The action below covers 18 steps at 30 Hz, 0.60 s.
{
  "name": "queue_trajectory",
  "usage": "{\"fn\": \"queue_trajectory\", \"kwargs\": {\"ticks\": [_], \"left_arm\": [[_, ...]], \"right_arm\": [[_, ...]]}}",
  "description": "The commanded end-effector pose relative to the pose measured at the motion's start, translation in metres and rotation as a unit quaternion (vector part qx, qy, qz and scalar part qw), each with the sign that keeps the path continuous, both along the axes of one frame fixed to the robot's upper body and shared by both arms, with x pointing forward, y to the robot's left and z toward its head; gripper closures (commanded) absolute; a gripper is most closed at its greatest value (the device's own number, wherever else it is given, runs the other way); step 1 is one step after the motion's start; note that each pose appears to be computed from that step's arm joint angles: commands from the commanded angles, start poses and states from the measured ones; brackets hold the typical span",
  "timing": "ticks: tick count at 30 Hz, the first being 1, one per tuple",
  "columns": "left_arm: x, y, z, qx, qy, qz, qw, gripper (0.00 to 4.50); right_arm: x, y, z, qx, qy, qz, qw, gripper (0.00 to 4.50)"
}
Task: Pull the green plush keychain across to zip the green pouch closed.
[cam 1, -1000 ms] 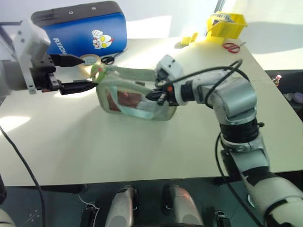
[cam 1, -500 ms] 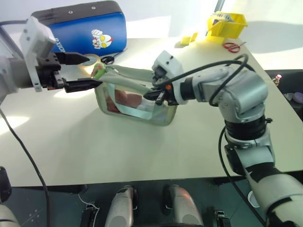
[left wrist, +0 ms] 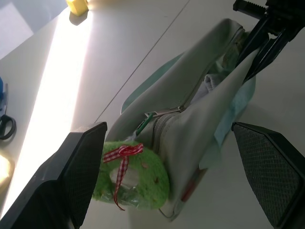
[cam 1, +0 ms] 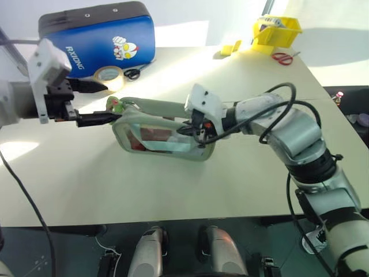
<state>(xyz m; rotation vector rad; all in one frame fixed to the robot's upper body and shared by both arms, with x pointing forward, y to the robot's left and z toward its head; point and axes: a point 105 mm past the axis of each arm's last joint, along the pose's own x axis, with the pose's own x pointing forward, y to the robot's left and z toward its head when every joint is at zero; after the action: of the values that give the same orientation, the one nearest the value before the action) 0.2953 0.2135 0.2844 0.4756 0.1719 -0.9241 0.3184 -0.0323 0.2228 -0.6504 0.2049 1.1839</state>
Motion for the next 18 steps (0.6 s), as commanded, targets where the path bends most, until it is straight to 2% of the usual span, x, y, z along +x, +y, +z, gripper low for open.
{"fn": "queue_trajectory", "kwargs": {"ticks": [1,5,8,13,15,18], "left_arm": [[-0.006,0.007,0.003,0.035,-0.016,0.002,0.999,0.00],[-0.004,0.013,-0.002,0.046,-0.014,0.009,0.999,0.00],[0.000,0.013,-0.001,0.042,-0.021,0.012,0.999,0.00],[0.003,0.017,-0.001,0.042,-0.025,0.017,0.999,0.00],[0.004,0.026,-0.001,0.043,-0.024,0.030,0.998,0.00],[0.007,0.042,-0.002,0.036,-0.022,0.057,0.997,0.00]], "right_arm": [[0.006,-0.008,0.007,-0.008,-0.034,0.002,0.999,4.47],[0.008,-0.012,0.016,-0.008,-0.045,0.015,0.999,4.47],[0.004,-0.011,0.022,-0.002,-0.028,0.028,0.999,3.43],[-0.004,-0.020,0.041,0.011,-0.015,0.036,0.999,0.88],[-0.003,-0.031,0.054,0.015,-0.024,0.029,0.999,0.04],[-0.005,-0.047,0.068,0.019,-0.037,0.028,0.999,0.04]]}}
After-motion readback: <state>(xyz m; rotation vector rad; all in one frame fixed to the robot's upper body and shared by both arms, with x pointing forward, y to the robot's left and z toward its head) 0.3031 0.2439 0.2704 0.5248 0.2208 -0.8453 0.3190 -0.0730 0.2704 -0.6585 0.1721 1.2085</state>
